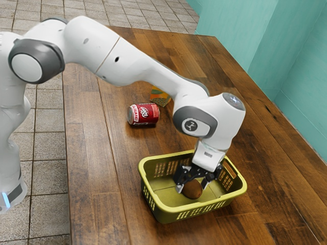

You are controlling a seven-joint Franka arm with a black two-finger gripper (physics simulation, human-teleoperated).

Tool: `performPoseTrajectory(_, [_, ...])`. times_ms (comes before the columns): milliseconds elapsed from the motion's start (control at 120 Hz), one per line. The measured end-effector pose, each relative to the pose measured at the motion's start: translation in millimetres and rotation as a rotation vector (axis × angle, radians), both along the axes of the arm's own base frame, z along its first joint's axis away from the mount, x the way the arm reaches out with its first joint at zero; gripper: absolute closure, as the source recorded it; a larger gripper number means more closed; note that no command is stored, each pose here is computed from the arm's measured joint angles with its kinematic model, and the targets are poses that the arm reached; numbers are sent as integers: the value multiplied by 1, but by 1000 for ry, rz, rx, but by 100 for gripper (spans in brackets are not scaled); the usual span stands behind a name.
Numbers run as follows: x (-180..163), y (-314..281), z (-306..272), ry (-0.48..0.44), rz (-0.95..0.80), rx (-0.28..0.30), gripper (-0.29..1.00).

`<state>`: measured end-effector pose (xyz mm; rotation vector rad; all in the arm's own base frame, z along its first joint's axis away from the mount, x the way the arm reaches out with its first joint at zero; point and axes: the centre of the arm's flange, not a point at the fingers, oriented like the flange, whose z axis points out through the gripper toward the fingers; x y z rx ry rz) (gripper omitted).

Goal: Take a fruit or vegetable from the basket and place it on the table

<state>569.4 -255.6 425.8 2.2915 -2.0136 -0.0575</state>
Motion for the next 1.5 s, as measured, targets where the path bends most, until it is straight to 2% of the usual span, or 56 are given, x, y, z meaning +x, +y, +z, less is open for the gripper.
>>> performPoseTrajectory(317, [4, 4, -10, 10, 33, 8, 0])
performPoseTrajectory(433, [5, 7, -16, 16, 46, 11, 23])
performPoseTrajectory(617, [7, 7, -11, -3, 60, 1, 42])
performPoseTrajectory(692, [5, 7, 31, -66, 59, -32, 44])
performPoseTrajectory(825, [-7, 14, 157, -217, 58, -108, 42])
performPoseTrajectory(975, [-26, 10, 213, -248, 36, -136, 42])
performPoseTrajectory(1058, [-34, -27, 215, -234, -25, -149, 42])
performPoseTrajectory(1200, [-80, -163, 182, -155, -250, -184, 43])
performPoseTrajectory(1300, [-92, -194, 171, -146, -298, -178, 42])
performPoseTrajectory(1392, [-92, -197, 166, -143, -293, -166, 22])
performPoseTrajectory(1500, [-90, -198, 161, -142, -284, -153, 10])
